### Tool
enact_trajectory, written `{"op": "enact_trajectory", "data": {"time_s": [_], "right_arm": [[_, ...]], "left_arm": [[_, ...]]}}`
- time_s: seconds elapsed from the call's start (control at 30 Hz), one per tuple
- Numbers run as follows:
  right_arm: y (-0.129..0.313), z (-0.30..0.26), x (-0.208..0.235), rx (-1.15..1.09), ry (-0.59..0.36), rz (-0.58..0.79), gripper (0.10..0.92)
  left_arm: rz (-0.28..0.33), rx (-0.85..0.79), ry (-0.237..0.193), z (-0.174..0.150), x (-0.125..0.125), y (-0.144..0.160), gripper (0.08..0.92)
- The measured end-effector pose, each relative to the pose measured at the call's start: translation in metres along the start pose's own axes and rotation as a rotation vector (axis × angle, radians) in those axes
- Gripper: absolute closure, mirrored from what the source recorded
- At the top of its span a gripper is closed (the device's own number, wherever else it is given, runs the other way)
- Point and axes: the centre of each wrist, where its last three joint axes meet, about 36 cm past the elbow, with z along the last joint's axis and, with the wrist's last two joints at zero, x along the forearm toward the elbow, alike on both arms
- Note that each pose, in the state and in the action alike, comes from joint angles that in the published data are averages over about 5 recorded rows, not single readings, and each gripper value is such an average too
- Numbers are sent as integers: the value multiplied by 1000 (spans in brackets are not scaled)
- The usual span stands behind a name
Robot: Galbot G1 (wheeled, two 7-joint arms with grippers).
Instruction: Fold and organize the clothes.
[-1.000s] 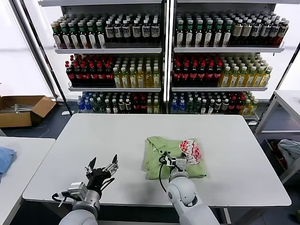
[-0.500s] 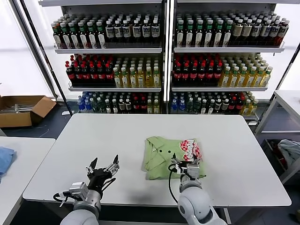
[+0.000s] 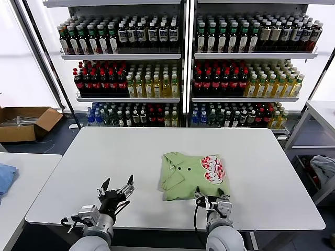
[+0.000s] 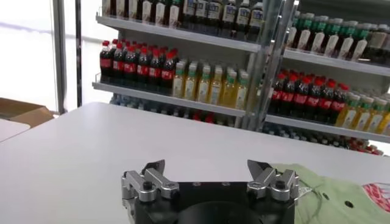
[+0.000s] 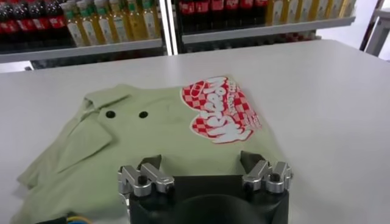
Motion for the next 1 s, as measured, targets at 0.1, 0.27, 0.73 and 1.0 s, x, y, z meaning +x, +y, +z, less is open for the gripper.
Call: {"op": "enact_trajectory", "data": {"time_s": [0.1,0.27,0.73,1.0], "right_arm": [[-1,2,-1,-13,7,8,200],[-4,7,-3,-24,26,20,200],[-8,8,7,-41,29,9,200],[-24,-12,23,46,-138,29,200]], "left_arm": [[0,0,1,0,1,0,177],[3,1,0,0,1,-1,177],[5,4,-4,-1,7,-2,177],[9,2,-35,-3,12,-5,177]]}}
